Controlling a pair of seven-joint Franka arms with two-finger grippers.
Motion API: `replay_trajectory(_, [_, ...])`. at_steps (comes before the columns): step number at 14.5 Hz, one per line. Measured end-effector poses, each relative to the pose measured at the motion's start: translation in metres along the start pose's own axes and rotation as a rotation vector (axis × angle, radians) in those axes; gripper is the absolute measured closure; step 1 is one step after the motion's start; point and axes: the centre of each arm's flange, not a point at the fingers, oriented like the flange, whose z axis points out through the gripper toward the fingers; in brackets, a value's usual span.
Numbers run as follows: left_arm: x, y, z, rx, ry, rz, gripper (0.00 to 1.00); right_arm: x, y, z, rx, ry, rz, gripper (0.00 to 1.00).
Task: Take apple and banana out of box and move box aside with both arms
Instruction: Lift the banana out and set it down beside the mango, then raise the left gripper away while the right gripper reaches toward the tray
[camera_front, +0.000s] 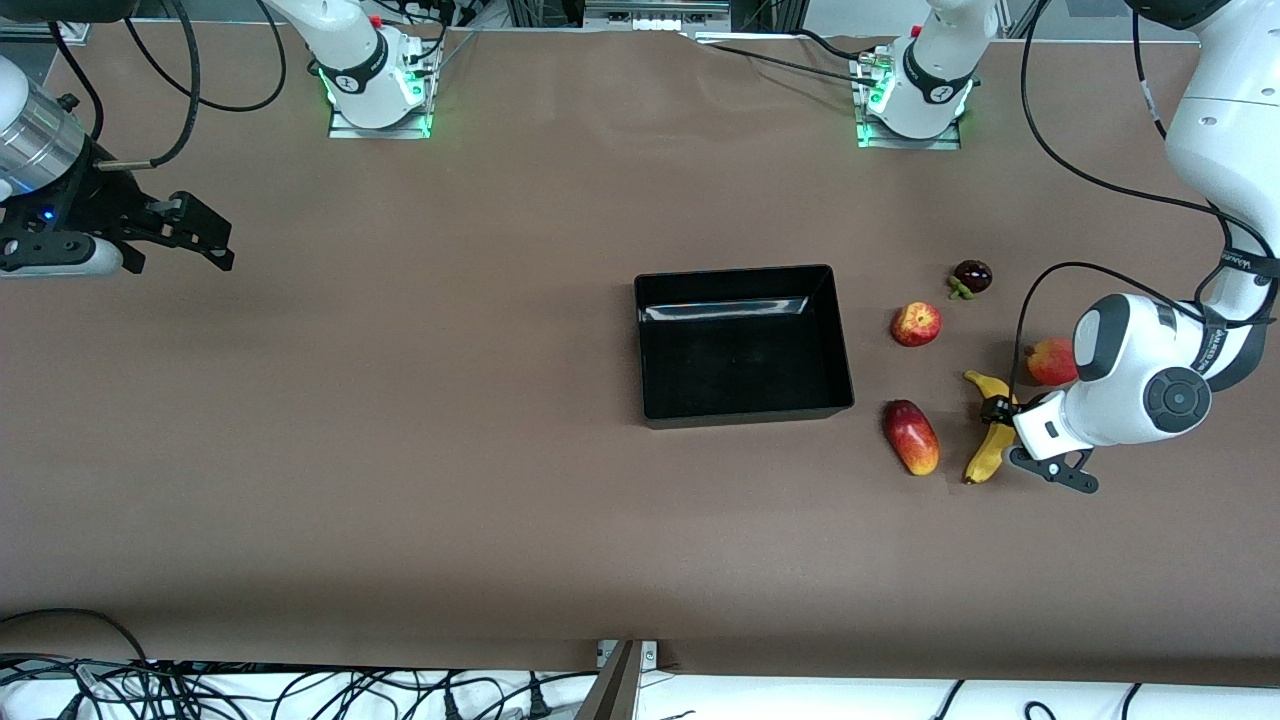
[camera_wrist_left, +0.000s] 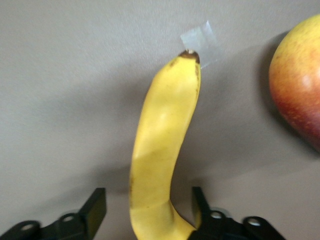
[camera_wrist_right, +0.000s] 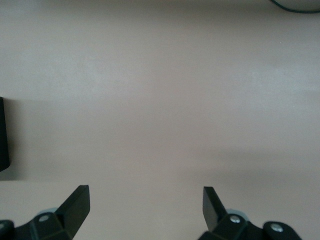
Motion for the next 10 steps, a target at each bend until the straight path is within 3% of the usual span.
replay_trajectory(2, [0.006,0.007,-0.034,0.024,0.024,0.013,0.00,0.000,-0.001,0.000,0.000,0.000,-0.001,0.00])
replay_trajectory(7, [0.012,0.066,-0.199,0.087,-0.033,0.067,0.00,-0.001,-0.019,0.000,0.002,0.002,-0.034,0.00])
replay_trajectory(10, [0.002,0.094,-0.274,0.078,-0.087,0.001,0.00,-0.001,-0.020,0.002,0.002,-0.002,-0.034,0.00])
